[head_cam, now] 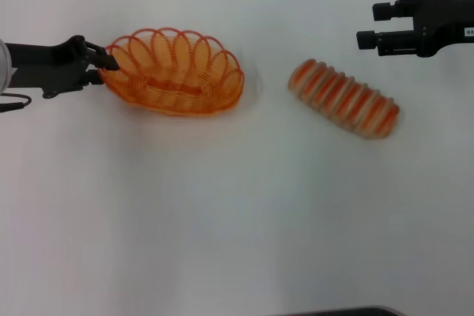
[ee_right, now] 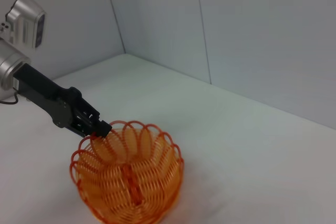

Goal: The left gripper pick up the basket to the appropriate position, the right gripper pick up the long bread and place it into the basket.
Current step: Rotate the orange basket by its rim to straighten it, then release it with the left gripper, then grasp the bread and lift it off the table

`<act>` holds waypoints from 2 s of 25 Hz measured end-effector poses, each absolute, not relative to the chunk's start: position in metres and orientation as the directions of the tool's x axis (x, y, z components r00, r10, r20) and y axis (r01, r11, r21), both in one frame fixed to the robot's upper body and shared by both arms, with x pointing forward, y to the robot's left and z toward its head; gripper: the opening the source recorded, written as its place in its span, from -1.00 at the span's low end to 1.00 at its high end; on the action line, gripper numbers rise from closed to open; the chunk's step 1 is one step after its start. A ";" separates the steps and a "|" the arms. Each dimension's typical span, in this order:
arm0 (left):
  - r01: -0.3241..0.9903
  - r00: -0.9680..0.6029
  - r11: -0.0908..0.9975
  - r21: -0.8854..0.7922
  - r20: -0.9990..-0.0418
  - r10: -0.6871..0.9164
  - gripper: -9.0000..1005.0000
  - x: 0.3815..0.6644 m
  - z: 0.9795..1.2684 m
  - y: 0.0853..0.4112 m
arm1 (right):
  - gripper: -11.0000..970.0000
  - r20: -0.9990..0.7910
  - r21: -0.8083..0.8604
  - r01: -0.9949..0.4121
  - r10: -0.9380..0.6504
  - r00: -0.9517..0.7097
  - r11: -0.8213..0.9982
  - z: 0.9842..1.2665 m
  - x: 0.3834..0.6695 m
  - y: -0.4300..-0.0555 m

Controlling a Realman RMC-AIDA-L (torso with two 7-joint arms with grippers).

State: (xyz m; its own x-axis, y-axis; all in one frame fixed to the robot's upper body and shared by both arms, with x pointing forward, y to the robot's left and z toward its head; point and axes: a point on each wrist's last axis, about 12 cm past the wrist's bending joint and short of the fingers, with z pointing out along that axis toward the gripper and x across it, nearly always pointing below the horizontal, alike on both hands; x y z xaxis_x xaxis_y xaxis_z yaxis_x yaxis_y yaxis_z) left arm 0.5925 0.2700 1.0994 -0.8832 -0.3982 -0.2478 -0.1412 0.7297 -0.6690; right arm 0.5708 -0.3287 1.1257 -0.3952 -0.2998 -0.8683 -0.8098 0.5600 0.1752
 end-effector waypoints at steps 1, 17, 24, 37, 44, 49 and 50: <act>-0.136 -0.885 0.729 -0.671 -0.248 -0.393 -0.53 0.592 1.099 0.268 | 0.50 -0.868 0.175 -0.810 -0.300 -0.395 0.560 1.126 0.571 -0.329; -0.126 -0.886 0.721 -0.682 -0.249 -0.391 -0.04 0.590 1.099 0.270 | 0.50 -0.868 0.173 -0.808 -0.300 -0.395 0.563 1.126 0.571 -0.329; -0.091 -0.884 0.738 -0.669 -0.287 -0.369 -0.05 0.592 1.100 0.271 | 0.50 -0.869 0.173 -0.810 -0.300 -0.393 0.560 1.126 0.572 -0.328; 0.057 -0.875 0.792 -0.608 -0.412 -0.253 -0.04 0.601 1.113 0.269 | 0.50 -0.869 0.177 -0.812 -0.299 -0.394 0.557 1.126 0.571 -0.327; 0.196 -0.814 0.824 -0.532 -0.557 -0.165 -0.04 0.608 1.134 0.273 | 0.50 -0.870 0.176 -0.808 -0.296 -0.395 0.563 1.126 0.572 -0.328; 0.325 -0.752 0.816 -0.479 -0.654 -0.084 -0.04 0.609 1.141 0.272 | 0.50 -0.870 0.179 -0.804 -0.291 -0.399 0.566 1.125 0.572 -0.327; 0.340 -0.744 0.816 -0.467 -0.664 -0.070 -0.04 0.609 1.142 0.271 | 0.50 -0.869 0.183 -0.803 -0.289 -0.402 0.567 1.125 0.572 -0.327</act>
State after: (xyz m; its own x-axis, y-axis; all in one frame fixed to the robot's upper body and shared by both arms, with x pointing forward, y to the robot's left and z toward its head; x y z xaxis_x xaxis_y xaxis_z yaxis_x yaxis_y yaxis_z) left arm 0.6087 0.2714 1.1417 -0.7444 -0.0698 -0.6641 0.3403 0.8160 -0.4673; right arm 0.5719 -0.3273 1.1252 -0.4015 -0.2887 -0.8692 -0.8030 0.5673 0.1825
